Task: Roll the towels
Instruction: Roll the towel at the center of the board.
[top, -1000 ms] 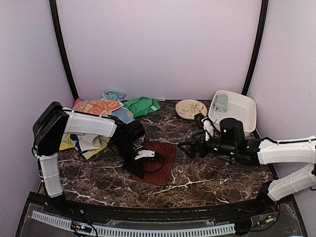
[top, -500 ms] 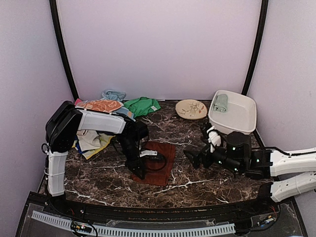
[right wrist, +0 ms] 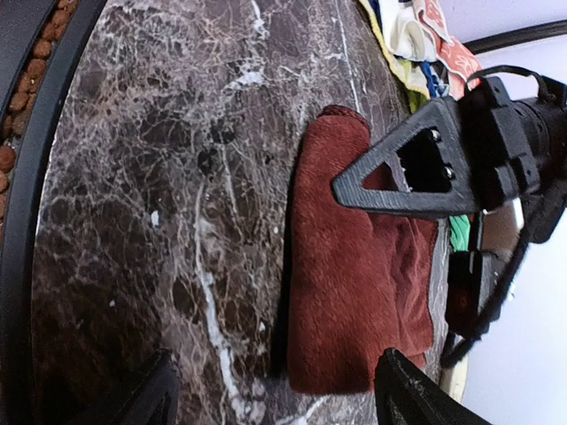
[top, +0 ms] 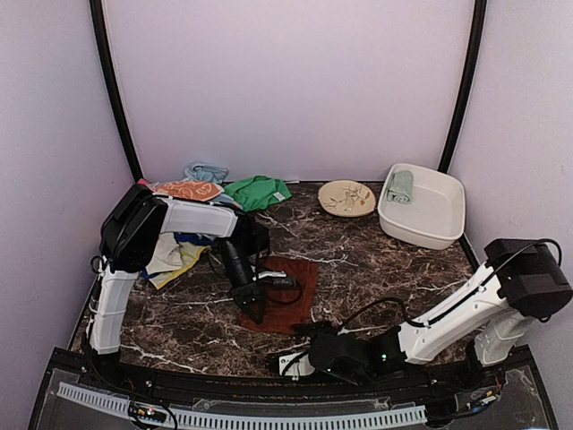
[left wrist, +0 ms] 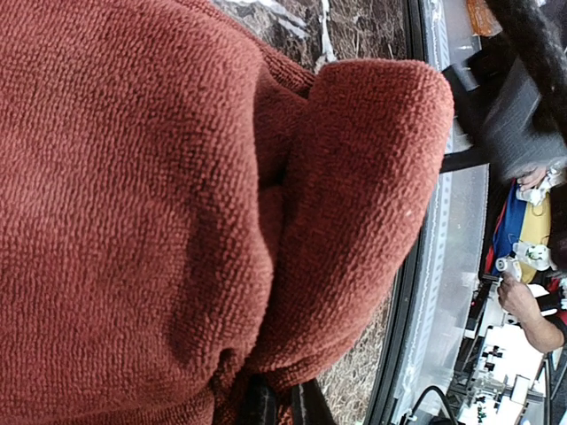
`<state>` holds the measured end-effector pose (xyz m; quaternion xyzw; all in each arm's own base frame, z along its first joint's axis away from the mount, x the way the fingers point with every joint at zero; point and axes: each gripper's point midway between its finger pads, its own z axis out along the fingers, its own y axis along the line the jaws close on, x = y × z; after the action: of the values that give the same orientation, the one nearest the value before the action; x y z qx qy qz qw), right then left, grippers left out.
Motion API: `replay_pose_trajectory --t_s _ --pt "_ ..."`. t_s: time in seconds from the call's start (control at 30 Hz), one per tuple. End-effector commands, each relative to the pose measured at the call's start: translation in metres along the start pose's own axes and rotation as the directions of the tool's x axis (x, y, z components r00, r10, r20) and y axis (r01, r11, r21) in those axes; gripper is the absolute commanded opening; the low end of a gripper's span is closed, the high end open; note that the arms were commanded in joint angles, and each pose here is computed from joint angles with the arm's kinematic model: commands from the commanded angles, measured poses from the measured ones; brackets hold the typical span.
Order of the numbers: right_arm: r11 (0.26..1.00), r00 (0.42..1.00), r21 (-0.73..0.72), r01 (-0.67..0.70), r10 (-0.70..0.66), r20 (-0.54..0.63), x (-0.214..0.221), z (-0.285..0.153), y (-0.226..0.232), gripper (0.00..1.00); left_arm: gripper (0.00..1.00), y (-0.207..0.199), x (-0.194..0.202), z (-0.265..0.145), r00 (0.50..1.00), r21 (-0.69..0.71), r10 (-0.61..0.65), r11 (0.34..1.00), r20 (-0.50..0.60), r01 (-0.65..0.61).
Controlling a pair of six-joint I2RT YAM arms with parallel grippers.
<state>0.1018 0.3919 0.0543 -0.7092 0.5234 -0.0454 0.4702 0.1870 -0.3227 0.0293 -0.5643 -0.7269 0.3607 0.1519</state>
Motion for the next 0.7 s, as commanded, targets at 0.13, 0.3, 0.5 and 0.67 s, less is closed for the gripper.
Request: replay_pose_trajectory --t_s 0.13,0.3,0.5,0.67 --pt "0.977 0.986 0.143 0.158 -0.163 0.021 -0.020 0.047 -0.026 0.68 0.00 0.033 0.021 0.014 0.993 -0.062 -0.035 0.998 -0.117 0.027" --pt "0.978 0.987 0.133 0.159 -0.160 -0.007 -0.007 0.068 -0.021 0.61 0.00 0.036 0.019 0.013 0.991 -0.062 -0.046 0.997 -0.129 0.038" --pt "0.994 0.996 0.066 0.081 -0.078 -0.049 0.010 0.079 -0.007 0.44 0.06 0.031 0.008 0.003 0.995 -0.052 -0.019 0.999 -0.094 0.015" --pt "0.992 0.989 -0.048 -0.120 0.115 -0.093 0.019 0.083 -0.005 0.26 0.16 0.024 -0.010 -0.029 0.999 -0.100 0.040 0.994 0.017 -0.038"
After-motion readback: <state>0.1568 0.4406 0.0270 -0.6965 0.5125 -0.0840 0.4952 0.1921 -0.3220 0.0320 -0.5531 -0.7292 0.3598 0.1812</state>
